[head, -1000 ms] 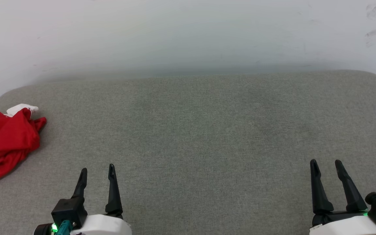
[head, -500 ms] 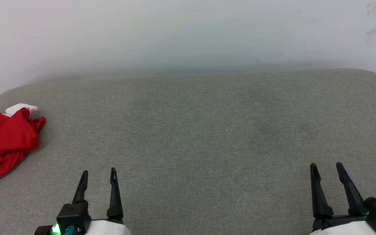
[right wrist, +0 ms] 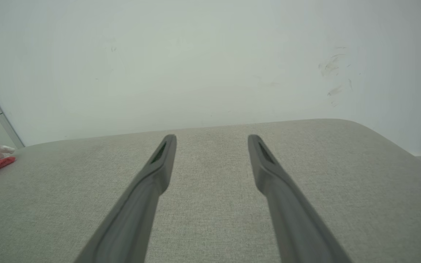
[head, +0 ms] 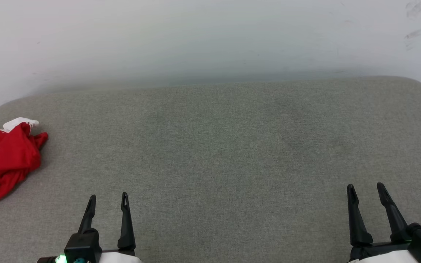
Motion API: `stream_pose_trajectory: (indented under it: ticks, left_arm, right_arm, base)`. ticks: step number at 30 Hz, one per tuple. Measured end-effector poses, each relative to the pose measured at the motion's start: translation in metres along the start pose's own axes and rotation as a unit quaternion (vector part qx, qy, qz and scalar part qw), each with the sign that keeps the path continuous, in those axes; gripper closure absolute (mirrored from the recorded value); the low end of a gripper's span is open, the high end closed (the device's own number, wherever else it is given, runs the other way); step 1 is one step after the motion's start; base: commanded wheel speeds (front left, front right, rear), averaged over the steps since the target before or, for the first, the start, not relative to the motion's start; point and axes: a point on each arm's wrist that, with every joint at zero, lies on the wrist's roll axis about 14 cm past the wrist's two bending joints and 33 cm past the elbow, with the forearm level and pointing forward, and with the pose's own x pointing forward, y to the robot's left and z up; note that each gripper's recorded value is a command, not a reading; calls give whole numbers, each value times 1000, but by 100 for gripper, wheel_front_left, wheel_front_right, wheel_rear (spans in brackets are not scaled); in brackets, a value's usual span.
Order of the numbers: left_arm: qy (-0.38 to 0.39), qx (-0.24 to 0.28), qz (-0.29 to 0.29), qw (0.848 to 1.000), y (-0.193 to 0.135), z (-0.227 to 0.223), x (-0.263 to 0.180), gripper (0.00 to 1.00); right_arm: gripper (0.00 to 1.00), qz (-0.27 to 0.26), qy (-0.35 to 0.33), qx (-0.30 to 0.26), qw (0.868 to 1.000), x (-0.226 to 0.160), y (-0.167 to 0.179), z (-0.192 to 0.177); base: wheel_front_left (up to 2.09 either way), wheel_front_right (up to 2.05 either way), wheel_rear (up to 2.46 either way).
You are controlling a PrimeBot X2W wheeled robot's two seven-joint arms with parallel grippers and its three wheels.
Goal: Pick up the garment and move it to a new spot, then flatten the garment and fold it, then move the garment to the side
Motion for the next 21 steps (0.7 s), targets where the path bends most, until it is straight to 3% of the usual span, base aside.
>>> stream_pose_trajectory:
  ticks: [21]
  left_arm:
    - [12, -15, 23, 1000, 14, -6, -6, 0]
  right_arm:
    - [0, 11, 6, 11, 1000, 3, 8, -4]
  base:
    - [0, 0, 0]
